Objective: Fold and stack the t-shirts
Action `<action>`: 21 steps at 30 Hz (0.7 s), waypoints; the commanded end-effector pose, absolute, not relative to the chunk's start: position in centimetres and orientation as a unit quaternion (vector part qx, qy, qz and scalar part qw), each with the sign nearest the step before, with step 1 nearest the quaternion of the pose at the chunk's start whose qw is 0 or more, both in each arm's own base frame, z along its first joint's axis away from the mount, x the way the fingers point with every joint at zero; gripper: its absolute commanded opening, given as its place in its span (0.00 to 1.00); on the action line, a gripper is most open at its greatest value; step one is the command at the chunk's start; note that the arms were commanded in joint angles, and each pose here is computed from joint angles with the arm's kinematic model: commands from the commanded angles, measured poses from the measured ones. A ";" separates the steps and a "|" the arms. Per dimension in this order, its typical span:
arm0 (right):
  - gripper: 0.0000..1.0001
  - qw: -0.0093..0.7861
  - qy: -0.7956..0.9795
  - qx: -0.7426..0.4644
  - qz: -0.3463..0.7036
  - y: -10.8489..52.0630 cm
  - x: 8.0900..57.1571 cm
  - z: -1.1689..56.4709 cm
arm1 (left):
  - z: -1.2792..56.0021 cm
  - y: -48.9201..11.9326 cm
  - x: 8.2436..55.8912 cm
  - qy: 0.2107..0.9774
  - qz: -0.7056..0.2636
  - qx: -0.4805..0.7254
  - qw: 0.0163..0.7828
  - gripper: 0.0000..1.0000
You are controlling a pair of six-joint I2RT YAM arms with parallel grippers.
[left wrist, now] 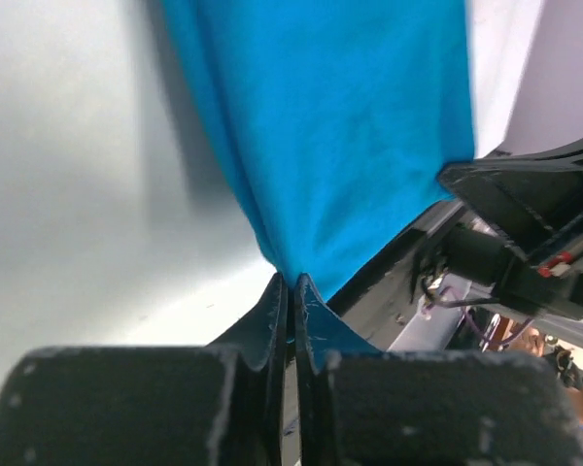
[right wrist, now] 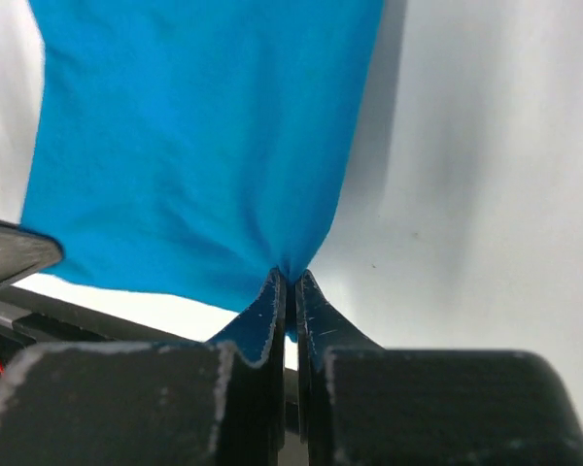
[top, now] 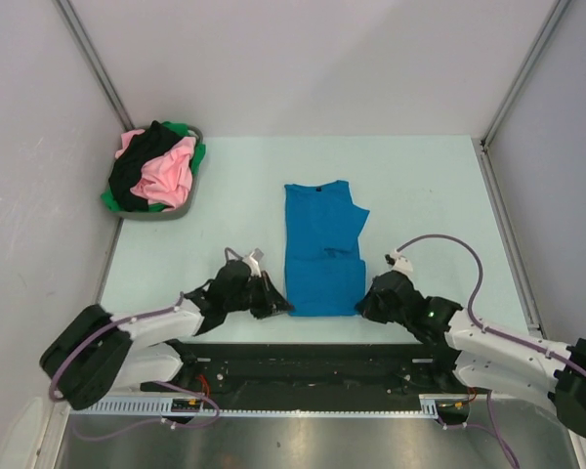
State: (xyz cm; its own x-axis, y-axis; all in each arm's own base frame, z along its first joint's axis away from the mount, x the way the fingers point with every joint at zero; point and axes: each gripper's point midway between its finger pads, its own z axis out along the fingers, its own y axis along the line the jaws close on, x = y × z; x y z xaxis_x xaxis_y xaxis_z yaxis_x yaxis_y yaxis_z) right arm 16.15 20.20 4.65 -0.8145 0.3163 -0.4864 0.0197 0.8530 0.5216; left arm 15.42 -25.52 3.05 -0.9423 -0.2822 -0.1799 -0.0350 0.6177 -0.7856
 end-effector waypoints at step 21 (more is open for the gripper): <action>0.00 0.396 0.870 0.133 0.263 20.4 34.6 18.2 | 17.5 -26.0 31.1 0.864 -0.404 -0.086 0.290 0.08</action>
